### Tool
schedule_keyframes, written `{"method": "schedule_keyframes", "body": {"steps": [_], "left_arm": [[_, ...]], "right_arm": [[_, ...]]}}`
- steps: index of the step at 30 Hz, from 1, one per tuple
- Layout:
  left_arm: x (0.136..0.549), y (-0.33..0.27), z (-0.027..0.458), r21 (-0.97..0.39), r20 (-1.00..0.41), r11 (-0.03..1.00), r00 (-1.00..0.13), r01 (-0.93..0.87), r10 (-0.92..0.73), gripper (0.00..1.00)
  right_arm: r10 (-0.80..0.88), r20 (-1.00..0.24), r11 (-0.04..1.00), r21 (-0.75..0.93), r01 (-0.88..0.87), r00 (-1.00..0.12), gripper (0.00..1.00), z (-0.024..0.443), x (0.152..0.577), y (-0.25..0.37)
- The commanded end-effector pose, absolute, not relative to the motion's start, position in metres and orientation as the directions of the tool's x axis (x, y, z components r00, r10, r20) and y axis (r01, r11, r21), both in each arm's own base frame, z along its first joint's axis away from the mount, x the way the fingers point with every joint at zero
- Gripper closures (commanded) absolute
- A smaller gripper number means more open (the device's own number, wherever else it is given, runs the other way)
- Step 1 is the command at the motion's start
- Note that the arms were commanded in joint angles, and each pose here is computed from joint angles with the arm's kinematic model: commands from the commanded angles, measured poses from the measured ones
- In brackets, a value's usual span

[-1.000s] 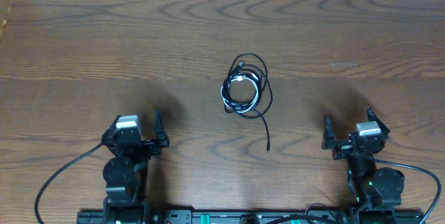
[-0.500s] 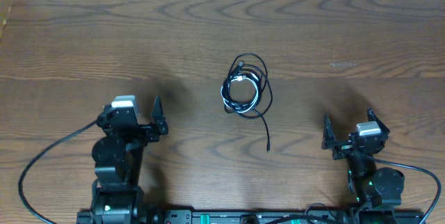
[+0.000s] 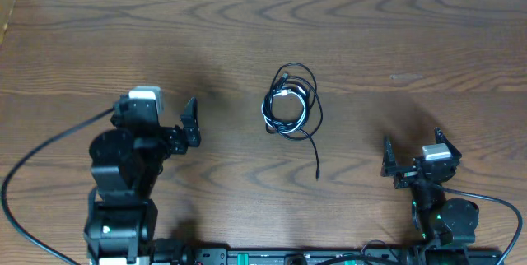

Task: Untangle cables
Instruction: 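Raise both arms and move grippers toward the cable bundle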

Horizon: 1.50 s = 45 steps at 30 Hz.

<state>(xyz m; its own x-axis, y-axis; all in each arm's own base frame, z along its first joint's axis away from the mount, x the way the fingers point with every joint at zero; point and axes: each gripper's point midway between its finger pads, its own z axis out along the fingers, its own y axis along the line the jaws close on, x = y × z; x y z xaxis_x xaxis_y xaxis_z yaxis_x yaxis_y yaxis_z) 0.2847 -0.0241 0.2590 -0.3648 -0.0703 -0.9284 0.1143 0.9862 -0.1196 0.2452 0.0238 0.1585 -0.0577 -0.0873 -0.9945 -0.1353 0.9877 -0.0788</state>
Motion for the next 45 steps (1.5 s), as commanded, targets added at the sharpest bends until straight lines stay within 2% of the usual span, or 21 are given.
{"method": "schedule_keyframes", "body": {"steps": [1,16,29,37,45], "left_arm": [[0.288,-0.031,0.279,-0.111,-0.924,0.98,-0.38,0.164,-0.041,0.04],[0.305,-0.035,0.298,-0.153,-0.776,0.975,-0.63,0.16,-0.019,0.04],[0.319,-0.034,0.289,-0.154,-0.763,0.976,-0.646,0.152,-0.019,0.04],[0.324,-0.034,0.293,-0.148,-0.777,0.977,-0.629,0.154,-0.019,0.04],[0.325,-0.034,0.289,-0.155,-0.767,0.977,-0.641,0.148,-0.024,0.04]], "right_arm": [[-0.076,-0.995,0.989,-0.068,-0.135,-0.057,0.01,0.158,0.245,0.024],[-0.076,-0.995,0.988,-0.068,-0.138,-0.058,0.01,0.158,0.245,0.025],[-0.002,-0.999,0.981,0.007,-0.194,-0.044,0.01,0.169,0.242,0.035],[-0.017,-1.0,0.982,-0.014,-0.186,-0.016,0.01,0.213,0.243,0.033],[-0.075,-0.992,0.97,-0.05,-0.238,-0.097,0.01,0.261,0.273,0.041]]}}
